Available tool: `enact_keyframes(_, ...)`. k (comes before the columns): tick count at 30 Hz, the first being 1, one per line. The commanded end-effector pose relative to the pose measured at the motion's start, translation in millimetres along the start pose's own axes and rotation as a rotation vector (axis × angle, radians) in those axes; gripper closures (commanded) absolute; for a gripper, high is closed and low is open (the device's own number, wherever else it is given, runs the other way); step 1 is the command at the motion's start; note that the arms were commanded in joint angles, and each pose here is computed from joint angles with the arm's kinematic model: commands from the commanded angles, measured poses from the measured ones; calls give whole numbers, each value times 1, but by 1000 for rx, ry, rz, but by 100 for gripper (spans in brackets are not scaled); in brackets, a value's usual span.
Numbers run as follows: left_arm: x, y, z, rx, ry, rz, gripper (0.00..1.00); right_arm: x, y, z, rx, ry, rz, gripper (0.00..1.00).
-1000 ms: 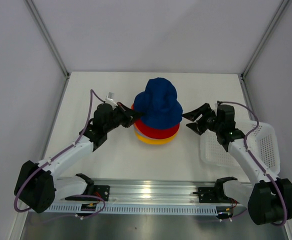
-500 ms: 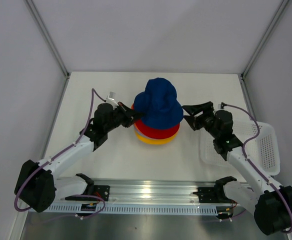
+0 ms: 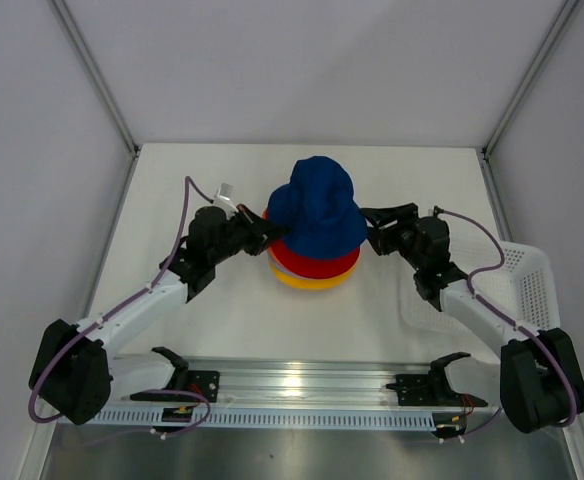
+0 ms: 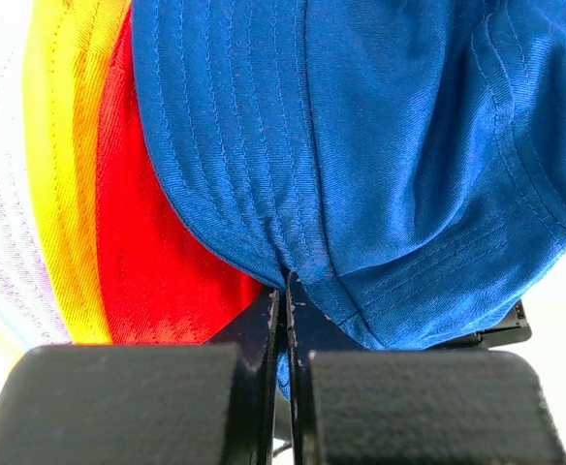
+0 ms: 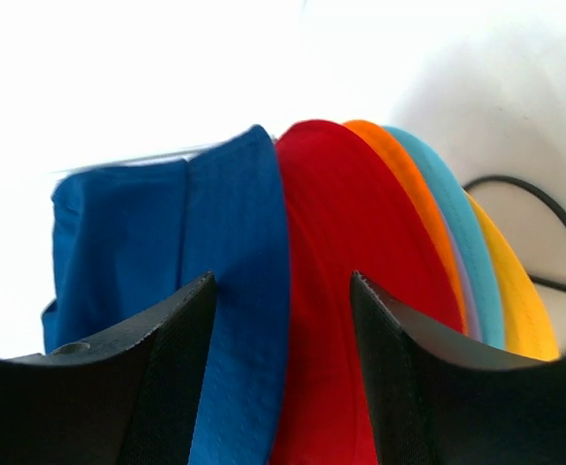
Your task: Stack the hats
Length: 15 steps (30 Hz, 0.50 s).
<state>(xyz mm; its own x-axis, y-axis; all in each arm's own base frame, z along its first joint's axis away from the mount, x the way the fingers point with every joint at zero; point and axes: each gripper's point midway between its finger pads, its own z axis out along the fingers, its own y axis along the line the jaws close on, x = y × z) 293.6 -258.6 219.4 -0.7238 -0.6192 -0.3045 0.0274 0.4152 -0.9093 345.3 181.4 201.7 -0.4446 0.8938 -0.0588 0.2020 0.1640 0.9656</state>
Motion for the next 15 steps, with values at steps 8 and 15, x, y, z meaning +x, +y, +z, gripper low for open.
enact_keyframes(8,20,15,2,-48,90,52,99,2,48,27,-126,18,27,74)
enact_keyframes(15,2,-21,-16,22,28,196,99,5,51,27,-84,35,-79,100)
